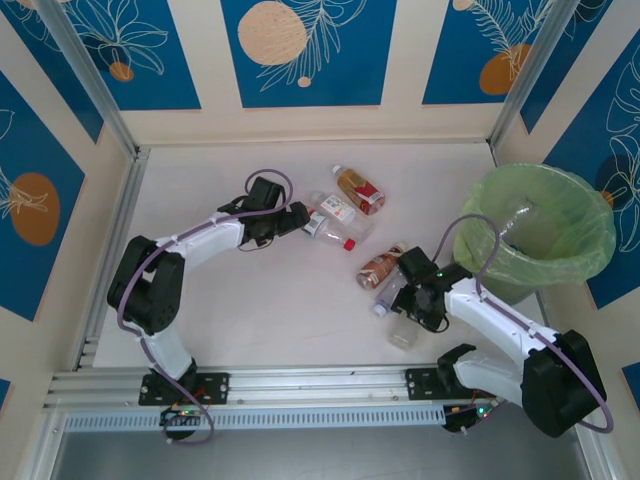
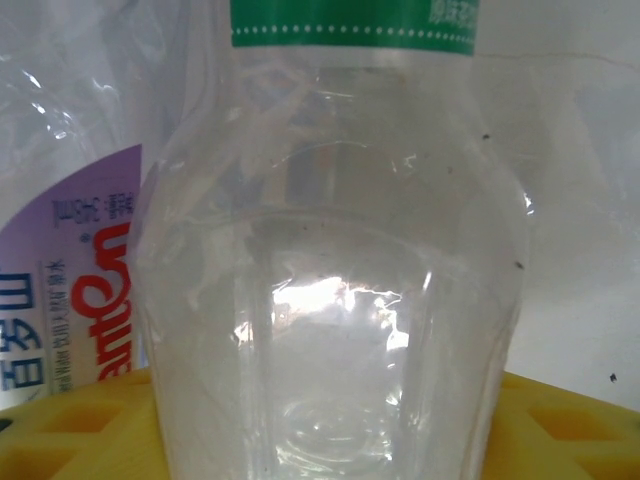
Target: Put the plastic bottles in the bin
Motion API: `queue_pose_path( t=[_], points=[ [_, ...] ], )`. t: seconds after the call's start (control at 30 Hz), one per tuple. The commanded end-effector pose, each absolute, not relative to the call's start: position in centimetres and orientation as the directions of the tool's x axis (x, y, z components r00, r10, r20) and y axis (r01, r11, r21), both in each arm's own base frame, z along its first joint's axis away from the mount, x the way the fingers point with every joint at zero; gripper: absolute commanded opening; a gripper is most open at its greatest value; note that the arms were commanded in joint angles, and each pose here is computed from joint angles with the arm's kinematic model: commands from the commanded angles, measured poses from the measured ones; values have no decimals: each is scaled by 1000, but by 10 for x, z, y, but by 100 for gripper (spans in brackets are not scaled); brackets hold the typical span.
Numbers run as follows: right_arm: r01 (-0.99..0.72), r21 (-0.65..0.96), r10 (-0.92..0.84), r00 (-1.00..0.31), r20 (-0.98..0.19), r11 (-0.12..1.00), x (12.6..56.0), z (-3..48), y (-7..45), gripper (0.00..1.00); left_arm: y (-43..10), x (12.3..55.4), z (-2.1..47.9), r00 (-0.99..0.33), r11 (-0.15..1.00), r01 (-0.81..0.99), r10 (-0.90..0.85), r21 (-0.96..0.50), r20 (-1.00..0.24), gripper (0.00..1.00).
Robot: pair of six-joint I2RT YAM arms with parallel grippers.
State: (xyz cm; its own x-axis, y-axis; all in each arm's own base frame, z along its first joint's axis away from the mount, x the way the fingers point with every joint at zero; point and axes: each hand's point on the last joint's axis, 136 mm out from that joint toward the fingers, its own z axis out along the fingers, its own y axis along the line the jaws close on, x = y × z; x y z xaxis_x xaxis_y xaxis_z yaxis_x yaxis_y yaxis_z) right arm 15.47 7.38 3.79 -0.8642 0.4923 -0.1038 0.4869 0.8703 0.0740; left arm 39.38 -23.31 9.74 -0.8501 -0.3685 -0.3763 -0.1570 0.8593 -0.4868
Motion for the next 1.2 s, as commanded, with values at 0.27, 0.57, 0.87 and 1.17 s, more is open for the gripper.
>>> queue_pose_path(
  t=[0.27, 0.57, 0.87, 1.17],
  points=[
    [459, -26, 453, -883, -119, 888, 151, 34, 76, 61, -227, 391, 92, -858, 868, -170, -363, -467, -363, 100],
    [449, -36, 435, -881, -186, 893, 151, 59, 66, 50, -234, 394, 101, -860, 857, -126, -346, -499, -376, 100],
    [396, 53, 395, -881, -260, 917, 167, 74, 77, 50, -243, 397, 117, -836, 827, -40, -336, -561, -434, 100],
    [303, 158, 341, -856, -389, 940, 194, 102, 91, 48, -251, 398, 138, -792, 777, 63, -343, -627, -505, 100]
  ],
)
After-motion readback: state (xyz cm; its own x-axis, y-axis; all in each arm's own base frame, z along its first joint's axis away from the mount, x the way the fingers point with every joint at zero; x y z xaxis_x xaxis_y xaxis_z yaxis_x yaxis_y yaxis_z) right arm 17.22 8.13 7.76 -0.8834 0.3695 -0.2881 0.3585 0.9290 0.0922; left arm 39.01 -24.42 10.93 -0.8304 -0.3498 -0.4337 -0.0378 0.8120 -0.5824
